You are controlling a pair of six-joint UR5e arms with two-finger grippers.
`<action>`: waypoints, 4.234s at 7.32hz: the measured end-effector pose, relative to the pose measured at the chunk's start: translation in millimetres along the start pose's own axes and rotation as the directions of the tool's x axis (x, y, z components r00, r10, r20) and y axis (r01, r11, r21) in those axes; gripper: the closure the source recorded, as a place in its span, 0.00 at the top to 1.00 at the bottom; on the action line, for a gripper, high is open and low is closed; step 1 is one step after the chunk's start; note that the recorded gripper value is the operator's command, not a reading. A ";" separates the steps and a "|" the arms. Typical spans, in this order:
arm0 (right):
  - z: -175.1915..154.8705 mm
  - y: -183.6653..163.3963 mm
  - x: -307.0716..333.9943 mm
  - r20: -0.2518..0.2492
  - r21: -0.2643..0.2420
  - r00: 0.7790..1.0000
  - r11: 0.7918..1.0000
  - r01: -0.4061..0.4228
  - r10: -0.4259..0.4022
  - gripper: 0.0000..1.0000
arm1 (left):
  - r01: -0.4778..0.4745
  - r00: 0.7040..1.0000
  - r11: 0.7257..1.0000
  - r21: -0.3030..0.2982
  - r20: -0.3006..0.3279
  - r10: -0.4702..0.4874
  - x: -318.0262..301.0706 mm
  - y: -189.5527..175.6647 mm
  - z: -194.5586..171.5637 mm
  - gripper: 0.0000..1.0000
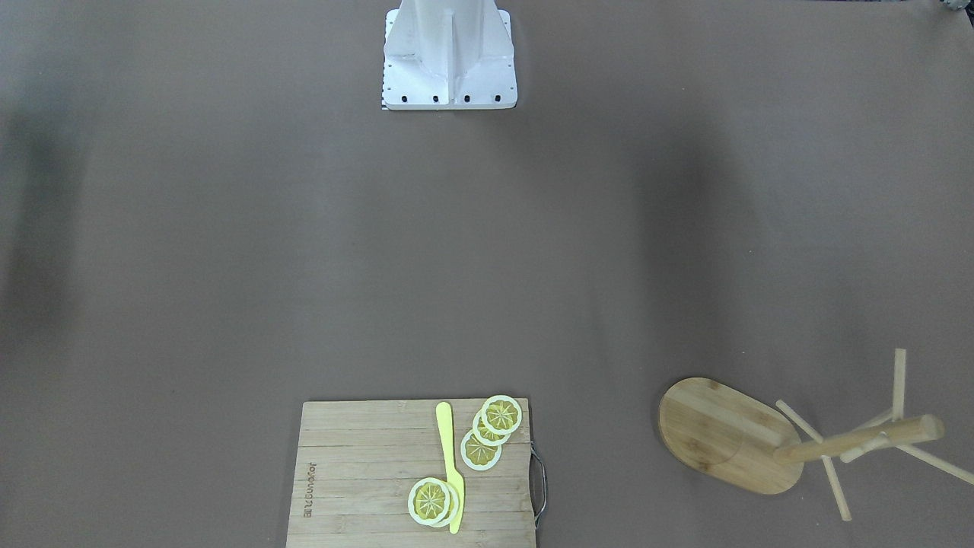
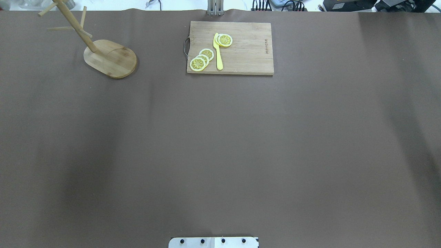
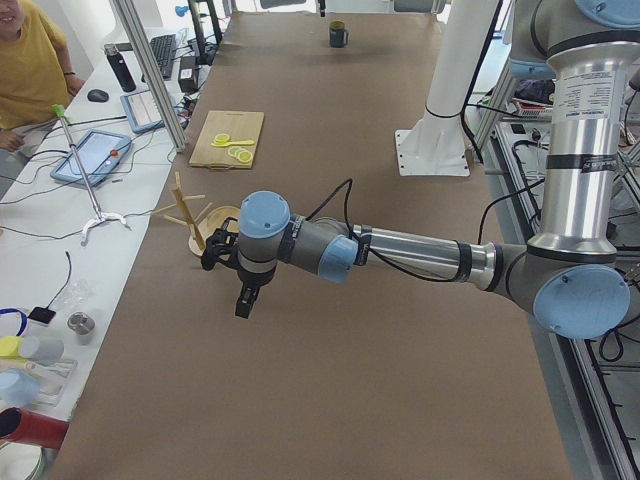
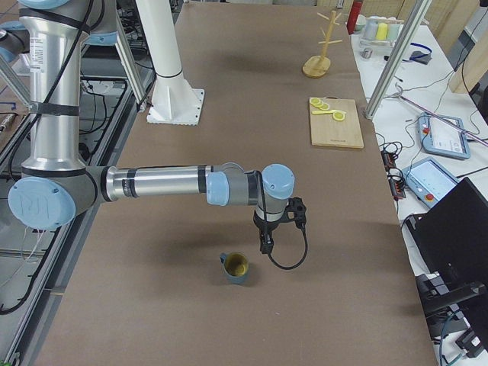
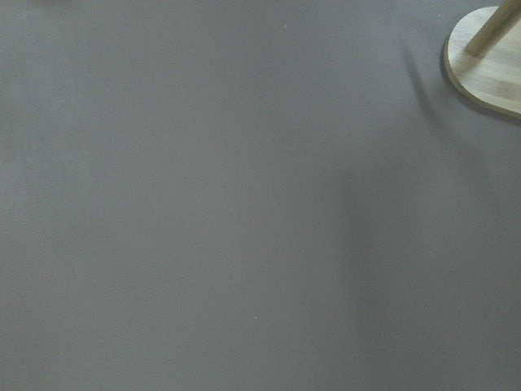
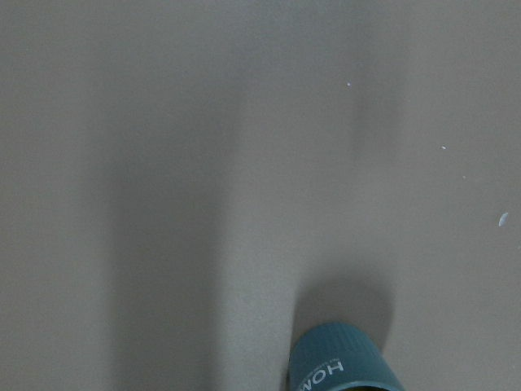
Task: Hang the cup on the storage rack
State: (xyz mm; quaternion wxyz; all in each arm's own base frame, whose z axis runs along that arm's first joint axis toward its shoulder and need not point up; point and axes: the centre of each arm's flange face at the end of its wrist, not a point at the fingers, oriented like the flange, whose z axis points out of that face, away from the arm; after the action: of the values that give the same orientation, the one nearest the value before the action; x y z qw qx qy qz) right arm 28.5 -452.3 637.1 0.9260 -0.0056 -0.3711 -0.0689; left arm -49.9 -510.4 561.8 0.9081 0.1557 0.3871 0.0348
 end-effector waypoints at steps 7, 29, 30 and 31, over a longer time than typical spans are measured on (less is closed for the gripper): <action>73.9 65.4 90.8 -0.011 -0.004 1.000 1.000 -0.025 0.025 1.00 | 0.011 1.000 0.999 0.031 -0.008 -0.011 10.8 -6.5 0.6 0.99; 53.4 28.4 38.8 0.136 0.086 0.990 0.995 -0.055 0.043 0.00 | 0.023 1.000 0.999 0.028 -0.008 -0.023 9.6 -2.3 1.4 0.99; 38.9 3.5 -2.6 0.144 0.099 0.988 0.993 -0.066 0.051 0.00 | 0.025 1.000 0.999 0.028 -0.011 -0.024 10.3 -3.1 1.1 0.99; 31.2 -30.1 -51.5 0.147 0.104 0.988 0.993 -0.063 0.048 0.00 | 0.028 1.000 0.999 0.030 -0.014 -0.028 11.8 -4.9 0.3 0.99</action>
State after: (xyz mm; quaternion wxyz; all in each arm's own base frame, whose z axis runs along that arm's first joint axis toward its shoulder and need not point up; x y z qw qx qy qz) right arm -33.7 -473.8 623.1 0.8973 0.0294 -0.4400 -0.0223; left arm -41.8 -513.0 552.3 0.9033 0.1638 0.3961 0.0171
